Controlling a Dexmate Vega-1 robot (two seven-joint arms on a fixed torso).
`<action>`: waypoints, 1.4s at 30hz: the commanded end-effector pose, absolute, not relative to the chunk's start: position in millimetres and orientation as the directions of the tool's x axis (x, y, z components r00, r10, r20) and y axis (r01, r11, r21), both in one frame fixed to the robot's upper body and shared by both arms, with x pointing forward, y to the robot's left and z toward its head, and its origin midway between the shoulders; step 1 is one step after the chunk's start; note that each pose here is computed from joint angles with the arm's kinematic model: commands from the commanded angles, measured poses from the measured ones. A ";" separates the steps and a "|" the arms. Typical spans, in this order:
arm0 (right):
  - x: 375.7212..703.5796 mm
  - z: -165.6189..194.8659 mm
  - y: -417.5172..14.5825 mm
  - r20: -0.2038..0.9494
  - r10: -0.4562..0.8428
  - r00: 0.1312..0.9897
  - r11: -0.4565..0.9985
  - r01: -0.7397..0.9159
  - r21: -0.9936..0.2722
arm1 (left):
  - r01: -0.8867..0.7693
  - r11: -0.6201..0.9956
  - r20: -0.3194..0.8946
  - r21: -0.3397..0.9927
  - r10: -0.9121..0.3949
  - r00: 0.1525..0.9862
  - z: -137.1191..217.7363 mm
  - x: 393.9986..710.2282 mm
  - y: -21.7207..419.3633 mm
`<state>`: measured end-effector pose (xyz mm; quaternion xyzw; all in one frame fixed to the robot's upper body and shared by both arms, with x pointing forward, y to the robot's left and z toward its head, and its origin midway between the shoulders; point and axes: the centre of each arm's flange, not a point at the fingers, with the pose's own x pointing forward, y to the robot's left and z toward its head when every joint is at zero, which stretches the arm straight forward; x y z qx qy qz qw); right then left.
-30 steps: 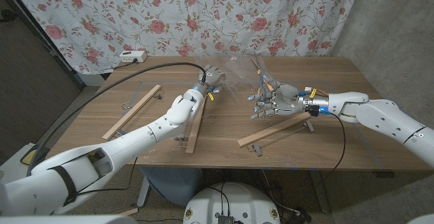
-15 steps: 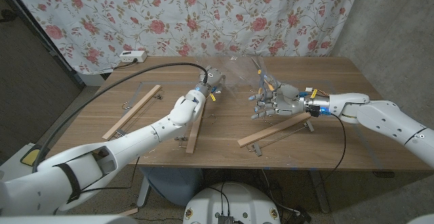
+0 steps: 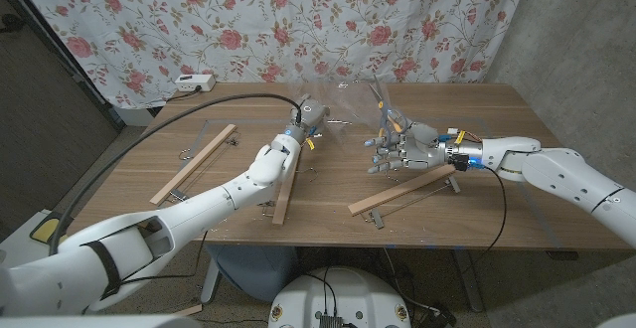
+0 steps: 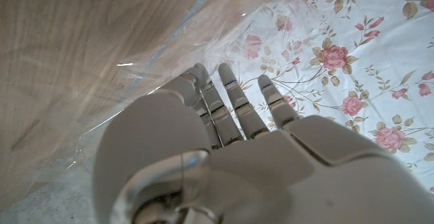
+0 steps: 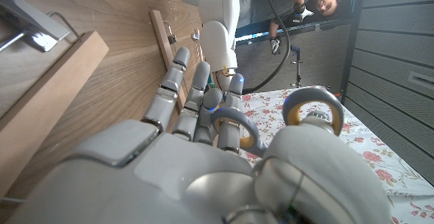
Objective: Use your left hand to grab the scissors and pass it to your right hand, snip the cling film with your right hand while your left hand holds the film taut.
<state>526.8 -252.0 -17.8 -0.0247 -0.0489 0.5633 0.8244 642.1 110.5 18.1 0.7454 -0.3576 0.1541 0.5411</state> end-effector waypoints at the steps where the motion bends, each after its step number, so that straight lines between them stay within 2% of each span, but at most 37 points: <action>1: 529.0 -19.4 -250.8 0.045 0.928 0.370 0.373 -0.924 -0.085 | -0.746 0.011 0.706 0.666 -0.331 0.626 20.4 631.9 120.3; 11: 529.7 -21.1 -247.9 0.028 0.921 0.389 0.390 -0.918 -0.069 | -0.723 0.172 0.738 0.669 -0.271 0.618 25.8 623.2 130.2; 27: 516.2 -18.8 -250.5 -0.023 0.917 0.398 0.396 -0.917 -0.057 | -0.733 0.273 0.783 0.622 -0.217 0.583 17.4 621.8 141.7; 42: 502.9 -25.7 -248.6 -0.083 0.920 0.383 0.382 -0.924 -0.019 | -0.680 0.393 0.769 0.619 -0.129 0.626 3.6 632.4 146.2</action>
